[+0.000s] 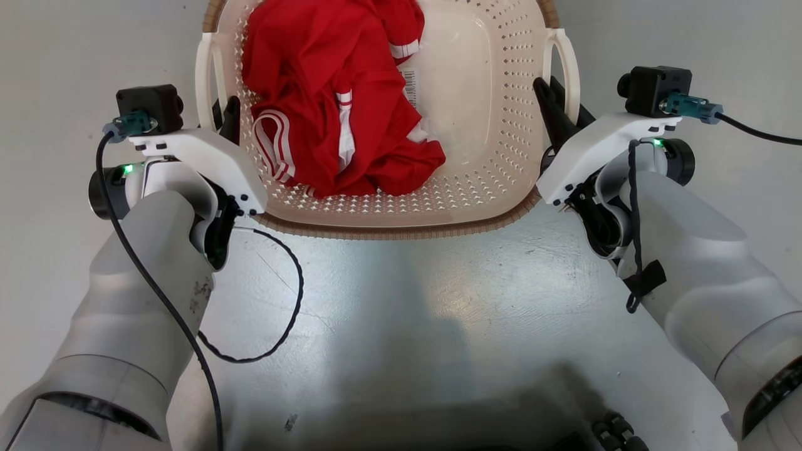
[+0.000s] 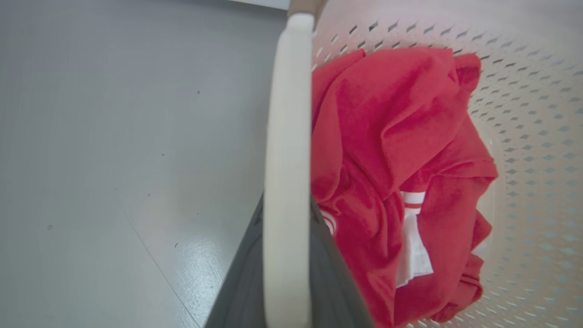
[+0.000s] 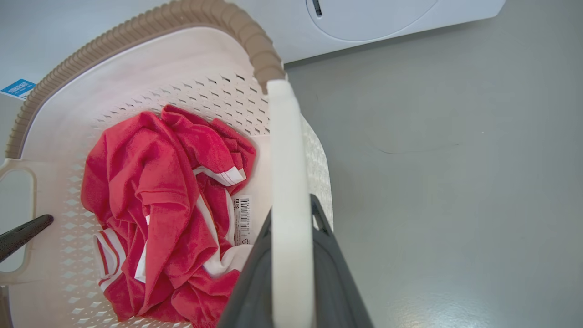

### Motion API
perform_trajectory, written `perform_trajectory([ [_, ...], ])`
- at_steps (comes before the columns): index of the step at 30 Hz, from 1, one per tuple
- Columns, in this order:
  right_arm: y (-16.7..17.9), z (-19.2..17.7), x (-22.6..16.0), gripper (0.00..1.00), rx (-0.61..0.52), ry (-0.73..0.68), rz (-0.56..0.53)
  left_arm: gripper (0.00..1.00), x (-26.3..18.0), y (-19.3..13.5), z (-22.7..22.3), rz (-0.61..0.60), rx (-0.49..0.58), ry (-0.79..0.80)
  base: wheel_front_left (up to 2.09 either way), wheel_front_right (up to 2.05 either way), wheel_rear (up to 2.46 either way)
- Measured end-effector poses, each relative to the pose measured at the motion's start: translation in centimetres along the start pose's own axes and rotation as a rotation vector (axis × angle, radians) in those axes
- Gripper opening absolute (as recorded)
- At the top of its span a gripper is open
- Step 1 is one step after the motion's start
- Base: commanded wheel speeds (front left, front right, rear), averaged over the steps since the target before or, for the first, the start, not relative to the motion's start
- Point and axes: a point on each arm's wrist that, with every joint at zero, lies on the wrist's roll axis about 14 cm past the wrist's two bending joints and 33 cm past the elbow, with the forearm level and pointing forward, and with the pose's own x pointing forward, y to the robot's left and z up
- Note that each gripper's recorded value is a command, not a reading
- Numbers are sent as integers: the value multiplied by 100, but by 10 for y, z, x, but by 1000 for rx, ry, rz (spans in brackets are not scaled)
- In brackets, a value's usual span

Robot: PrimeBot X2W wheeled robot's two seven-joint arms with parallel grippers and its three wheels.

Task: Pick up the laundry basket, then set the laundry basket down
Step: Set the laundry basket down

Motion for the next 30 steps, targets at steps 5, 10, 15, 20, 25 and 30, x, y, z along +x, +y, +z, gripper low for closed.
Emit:
perform_trajectory([
  [5,0,-5,4,0,2,9,1,0,4,4,-2,8,5,6,0,0,0],
  [10,-2,-9,6,0,18,11,-5,0,7,5,-7,9,11,15,0,0,0],
  [15,0,-9,6,100,22,8,-3,100,5,6,-13,19,8,31,0,0,0],
  [20,10,-6,9,100,52,-9,13,100,9,-6,-10,-6,7,28,0,0,0],
  [25,4,-2,8,100,62,-24,-10,100,10,-5,-11,-4,20,33,0,0,0],
  [30,0,1,6,100,58,-34,-28,100,9,-4,-9,-2,30,32,0,0,0],
])
